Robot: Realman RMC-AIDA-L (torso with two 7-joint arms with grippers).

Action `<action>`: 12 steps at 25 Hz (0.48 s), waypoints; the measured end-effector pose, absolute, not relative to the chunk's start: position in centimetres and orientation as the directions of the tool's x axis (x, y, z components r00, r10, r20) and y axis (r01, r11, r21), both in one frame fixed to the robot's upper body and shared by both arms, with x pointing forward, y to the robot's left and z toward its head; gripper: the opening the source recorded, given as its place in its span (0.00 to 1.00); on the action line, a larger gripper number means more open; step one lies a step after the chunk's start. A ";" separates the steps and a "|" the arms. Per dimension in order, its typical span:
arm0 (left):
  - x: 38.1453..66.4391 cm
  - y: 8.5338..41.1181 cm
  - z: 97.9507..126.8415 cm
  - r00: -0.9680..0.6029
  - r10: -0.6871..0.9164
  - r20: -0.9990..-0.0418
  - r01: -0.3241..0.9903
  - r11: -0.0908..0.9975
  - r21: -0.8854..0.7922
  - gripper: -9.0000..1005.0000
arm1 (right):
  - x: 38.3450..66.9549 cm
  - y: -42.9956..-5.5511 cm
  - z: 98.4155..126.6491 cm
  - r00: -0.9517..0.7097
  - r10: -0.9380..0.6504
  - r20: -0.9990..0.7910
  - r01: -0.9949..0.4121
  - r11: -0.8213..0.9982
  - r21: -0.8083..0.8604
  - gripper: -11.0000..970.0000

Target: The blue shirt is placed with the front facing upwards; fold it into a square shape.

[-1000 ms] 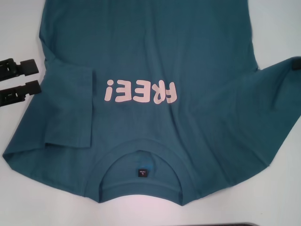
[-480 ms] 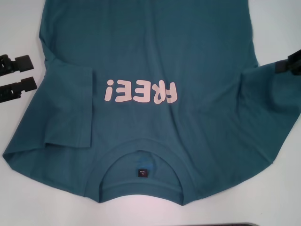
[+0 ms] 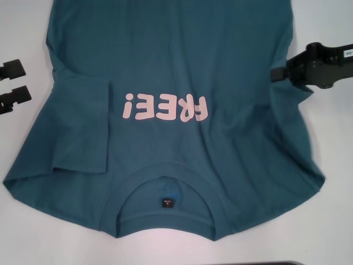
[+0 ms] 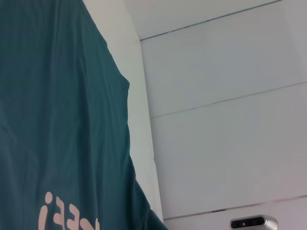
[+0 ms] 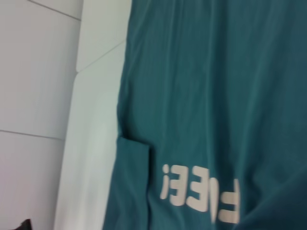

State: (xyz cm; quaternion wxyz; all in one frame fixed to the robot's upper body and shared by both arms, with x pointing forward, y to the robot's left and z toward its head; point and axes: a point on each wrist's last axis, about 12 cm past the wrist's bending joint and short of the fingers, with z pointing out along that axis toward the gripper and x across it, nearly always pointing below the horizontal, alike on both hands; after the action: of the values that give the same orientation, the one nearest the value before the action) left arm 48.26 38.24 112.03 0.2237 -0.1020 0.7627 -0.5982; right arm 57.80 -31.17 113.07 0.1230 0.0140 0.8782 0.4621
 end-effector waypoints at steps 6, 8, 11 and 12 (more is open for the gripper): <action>48.2 38.4 112.0 -0.877 -0.429 -0.218 0.109 0.265 -0.958 0.73 | 57.9 -30.2 111.8 -0.970 0.163 -0.178 -0.056 0.564 0.824 0.06; 48.2 38.4 112.0 -0.876 -0.429 -0.218 0.109 0.265 -0.958 0.73 | 57.9 -30.1 111.5 -0.971 0.162 -0.177 -0.054 0.572 0.819 0.06; 48.3 38.4 112.1 -0.876 -0.430 -0.221 0.112 0.263 -0.958 0.73 | 57.9 -30.3 111.3 -0.970 0.165 -0.180 -0.052 0.581 0.812 0.06; 48.4 38.4 112.2 -0.874 -0.432 -0.223 0.116 0.261 -0.958 0.73 | 57.8 -30.4 111.3 -0.968 0.173 -0.184 -0.052 0.578 0.814 0.06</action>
State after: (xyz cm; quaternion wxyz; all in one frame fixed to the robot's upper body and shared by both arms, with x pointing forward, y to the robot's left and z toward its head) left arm 48.37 38.36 112.19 0.2287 -0.1038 0.7602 -0.5991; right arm 57.85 -30.45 111.30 0.1227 0.0343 0.8797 0.4581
